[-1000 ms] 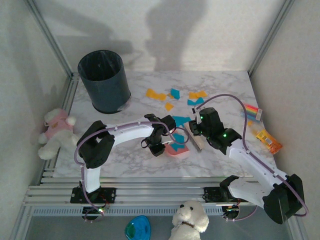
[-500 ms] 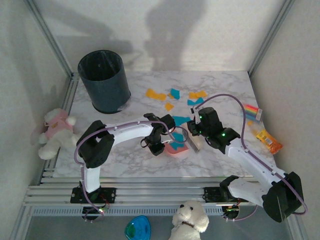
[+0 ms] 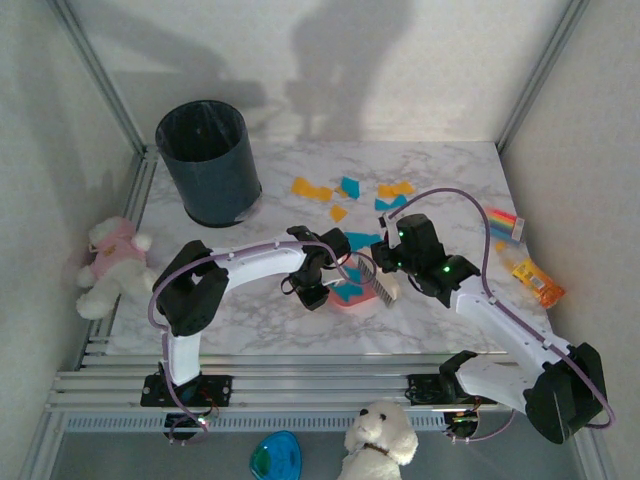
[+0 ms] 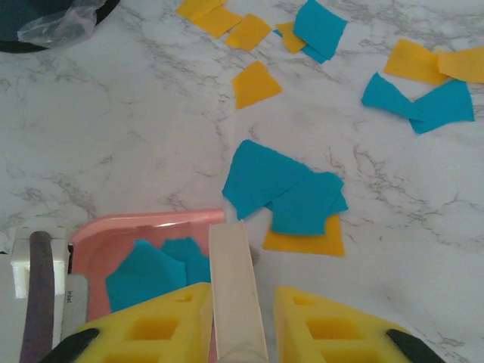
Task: Sweep away the paper scraps from the table
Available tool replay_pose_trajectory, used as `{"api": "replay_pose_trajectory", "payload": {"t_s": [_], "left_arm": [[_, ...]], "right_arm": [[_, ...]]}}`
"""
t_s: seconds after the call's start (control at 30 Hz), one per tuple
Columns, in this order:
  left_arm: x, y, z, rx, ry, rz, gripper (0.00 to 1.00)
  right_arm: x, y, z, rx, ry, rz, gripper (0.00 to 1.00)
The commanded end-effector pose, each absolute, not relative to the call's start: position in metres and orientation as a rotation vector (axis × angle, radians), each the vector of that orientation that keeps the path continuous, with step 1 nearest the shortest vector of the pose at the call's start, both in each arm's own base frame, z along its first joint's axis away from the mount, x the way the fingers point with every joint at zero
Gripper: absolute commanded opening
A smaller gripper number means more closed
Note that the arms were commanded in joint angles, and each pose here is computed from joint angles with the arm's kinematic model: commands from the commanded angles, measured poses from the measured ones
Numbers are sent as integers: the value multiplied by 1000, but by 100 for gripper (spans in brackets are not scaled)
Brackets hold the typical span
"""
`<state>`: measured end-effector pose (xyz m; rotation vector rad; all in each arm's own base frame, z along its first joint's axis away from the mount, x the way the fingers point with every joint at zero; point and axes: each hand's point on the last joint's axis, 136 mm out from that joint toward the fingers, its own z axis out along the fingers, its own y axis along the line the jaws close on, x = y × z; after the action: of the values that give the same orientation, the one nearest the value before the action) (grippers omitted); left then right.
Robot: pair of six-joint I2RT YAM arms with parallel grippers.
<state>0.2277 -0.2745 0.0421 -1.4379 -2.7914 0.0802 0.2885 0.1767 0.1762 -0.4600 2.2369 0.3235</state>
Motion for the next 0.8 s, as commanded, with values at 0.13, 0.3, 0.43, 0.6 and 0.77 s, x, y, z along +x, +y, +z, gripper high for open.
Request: {"api": "replay_pose_trajectory", "payload": {"t_s": [0.13, 0.3, 0.43, 0.6, 0.77], "left_arm": [[231, -252, 43, -1350, -2828, 31, 0], [234, -245, 44, -1315, -2860, 42, 0], [240, -238, 44, -1275, -2880, 35, 0], [249, -234, 45, -1244, -2902, 44, 0], [257, -234, 46, -1246, -2898, 54, 0]], "right_arm": [[309, 149, 209, -248, 2128, 171, 0], [322, 121, 217, -82, 2101, 14, 0], [331, 106, 223, 14, 2088, -60, 0], [346, 95, 225, 73, 2079, -116, 0], [362, 99, 226, 48, 2078, -125, 0]]}}
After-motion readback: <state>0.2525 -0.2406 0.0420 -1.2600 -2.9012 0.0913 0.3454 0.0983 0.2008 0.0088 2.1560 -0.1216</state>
